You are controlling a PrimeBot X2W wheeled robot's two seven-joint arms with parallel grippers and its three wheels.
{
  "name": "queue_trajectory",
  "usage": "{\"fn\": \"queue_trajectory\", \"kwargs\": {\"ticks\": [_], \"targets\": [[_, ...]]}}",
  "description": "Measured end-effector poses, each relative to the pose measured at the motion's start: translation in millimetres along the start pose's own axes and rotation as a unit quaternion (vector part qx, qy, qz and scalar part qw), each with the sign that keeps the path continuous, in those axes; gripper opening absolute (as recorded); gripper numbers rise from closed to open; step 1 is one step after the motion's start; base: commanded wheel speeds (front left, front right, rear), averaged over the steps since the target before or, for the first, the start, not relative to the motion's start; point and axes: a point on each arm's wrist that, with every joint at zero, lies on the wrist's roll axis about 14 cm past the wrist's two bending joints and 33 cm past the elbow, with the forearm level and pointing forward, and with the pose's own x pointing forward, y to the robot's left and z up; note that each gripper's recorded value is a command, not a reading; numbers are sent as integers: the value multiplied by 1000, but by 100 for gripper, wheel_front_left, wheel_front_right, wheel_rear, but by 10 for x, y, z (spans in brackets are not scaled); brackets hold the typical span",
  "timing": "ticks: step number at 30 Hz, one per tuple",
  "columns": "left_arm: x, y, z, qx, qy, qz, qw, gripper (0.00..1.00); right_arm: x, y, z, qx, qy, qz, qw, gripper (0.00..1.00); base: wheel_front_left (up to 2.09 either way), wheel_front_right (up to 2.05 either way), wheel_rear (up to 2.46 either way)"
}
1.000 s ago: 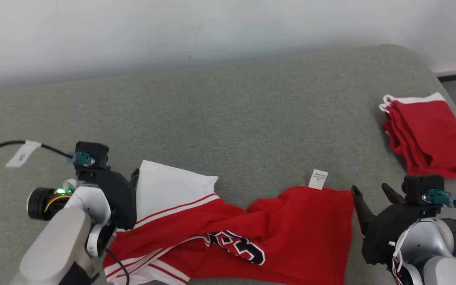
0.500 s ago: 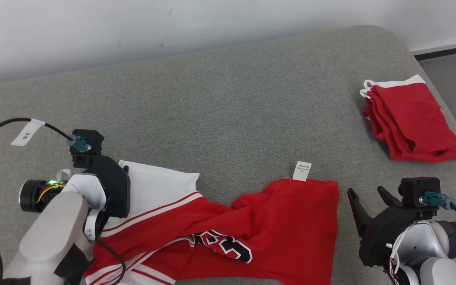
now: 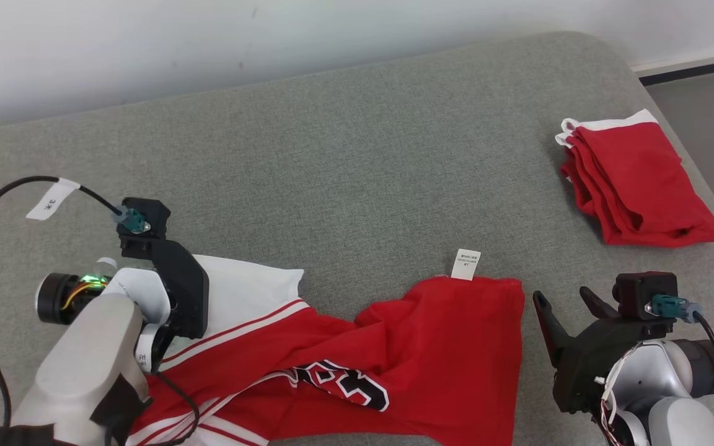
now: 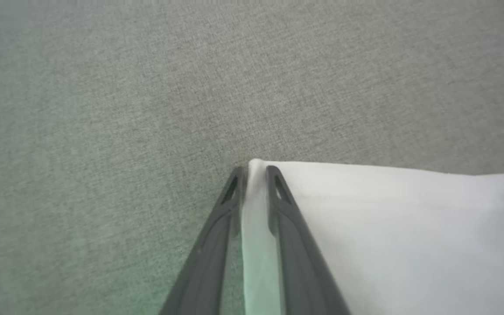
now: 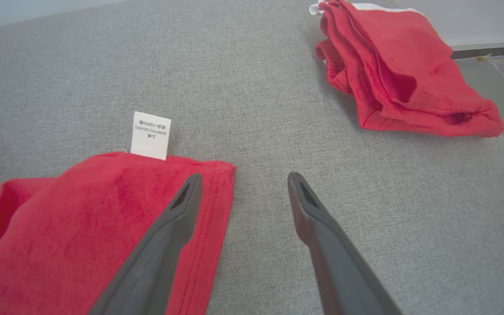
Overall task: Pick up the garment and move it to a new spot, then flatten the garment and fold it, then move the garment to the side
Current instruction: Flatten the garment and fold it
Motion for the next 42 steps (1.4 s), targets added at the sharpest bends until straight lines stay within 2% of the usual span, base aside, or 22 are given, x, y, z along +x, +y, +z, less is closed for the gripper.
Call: {"fn": "queue_trajectory", "kwargs": {"ticks": [10, 14, 17, 24, 35, 41, 42], "targets": [[-78, 25, 66, -18, -11, -27, 999, 0, 1, -115, 27, -18, 24, -17, 999, 100, 0, 0, 0], [-148, 82, 117, -51, -25, -41, 998, 0, 40, -218, 203, -47, 29, -35, 998, 100, 0, 0, 0], [-196, 151, 182, -53, -36, -40, 997, 0, 95, -314, 332, -63, 31, -47, 996, 100, 0, 0, 0], [-236, 269, 215, -67, -40, -39, 996, 0, 284, -325, 54, -67, 112, -45, 990, 100, 0, 0, 0], [-217, 367, 187, -78, -38, -27, 996, 0, 472, -43, -209, -75, 159, 1, 984, 100, 0, 0, 0], [-212, 398, 175, -84, -39, -25, 995, 0, 554, 54, -289, -83, 176, 18, 981, 95, 0, 0, 0], [-209, 408, 173, -85, -39, -24, 995, 0, 573, 72, -289, -84, 177, 21, 980, 89, 0, 0, 0]]}}
